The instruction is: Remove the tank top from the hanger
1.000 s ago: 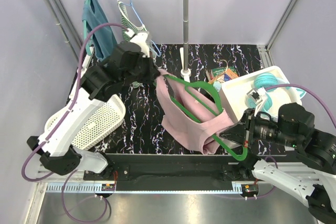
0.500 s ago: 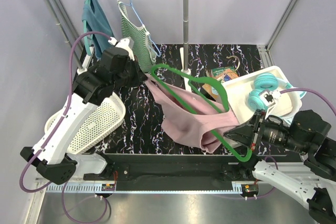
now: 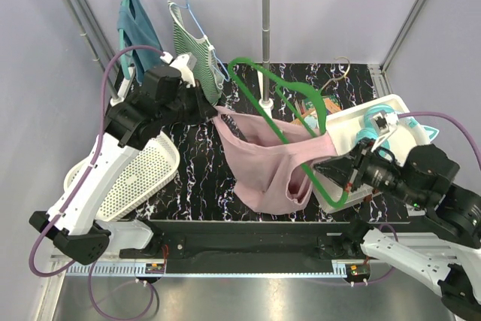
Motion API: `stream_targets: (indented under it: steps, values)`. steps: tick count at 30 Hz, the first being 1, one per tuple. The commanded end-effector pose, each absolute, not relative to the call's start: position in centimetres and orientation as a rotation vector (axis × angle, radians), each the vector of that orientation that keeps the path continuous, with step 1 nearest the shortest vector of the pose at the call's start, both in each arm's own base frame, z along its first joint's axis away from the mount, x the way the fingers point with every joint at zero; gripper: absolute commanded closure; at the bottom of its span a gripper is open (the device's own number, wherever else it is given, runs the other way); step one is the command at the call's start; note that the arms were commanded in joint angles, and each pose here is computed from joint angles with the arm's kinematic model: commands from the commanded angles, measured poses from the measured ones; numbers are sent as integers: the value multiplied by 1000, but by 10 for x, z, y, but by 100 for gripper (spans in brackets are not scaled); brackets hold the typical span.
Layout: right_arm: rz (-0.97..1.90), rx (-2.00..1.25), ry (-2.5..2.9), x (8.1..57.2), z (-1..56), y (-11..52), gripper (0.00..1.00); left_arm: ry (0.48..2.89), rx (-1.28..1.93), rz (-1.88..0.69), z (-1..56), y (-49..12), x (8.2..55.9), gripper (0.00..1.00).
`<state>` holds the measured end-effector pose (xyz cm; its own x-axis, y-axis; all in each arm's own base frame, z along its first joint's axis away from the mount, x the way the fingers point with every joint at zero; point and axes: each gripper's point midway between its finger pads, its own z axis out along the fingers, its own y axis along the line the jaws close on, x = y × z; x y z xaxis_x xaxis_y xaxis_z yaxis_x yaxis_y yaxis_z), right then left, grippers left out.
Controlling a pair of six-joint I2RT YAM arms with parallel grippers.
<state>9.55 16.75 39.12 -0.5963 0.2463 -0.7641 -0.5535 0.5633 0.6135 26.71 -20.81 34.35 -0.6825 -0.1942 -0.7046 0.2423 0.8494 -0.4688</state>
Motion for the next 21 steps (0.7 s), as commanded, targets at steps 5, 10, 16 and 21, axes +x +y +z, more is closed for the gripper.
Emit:
stream_targets:
  steps: [5,10,16,21]
  values:
    - [933,-157,1844,157,409,178,100,1954,350,-1090,416,-246,225,32]
    - [872,-201,1876,168,397,185,100,1755,398,-1437,472,-282,202,25]
    - [833,-226,1910,178,387,194,100,1645,280,-1588,511,-341,192,34]
    - [823,-228,1911,181,388,195,100,1747,194,-1571,490,-375,213,44]
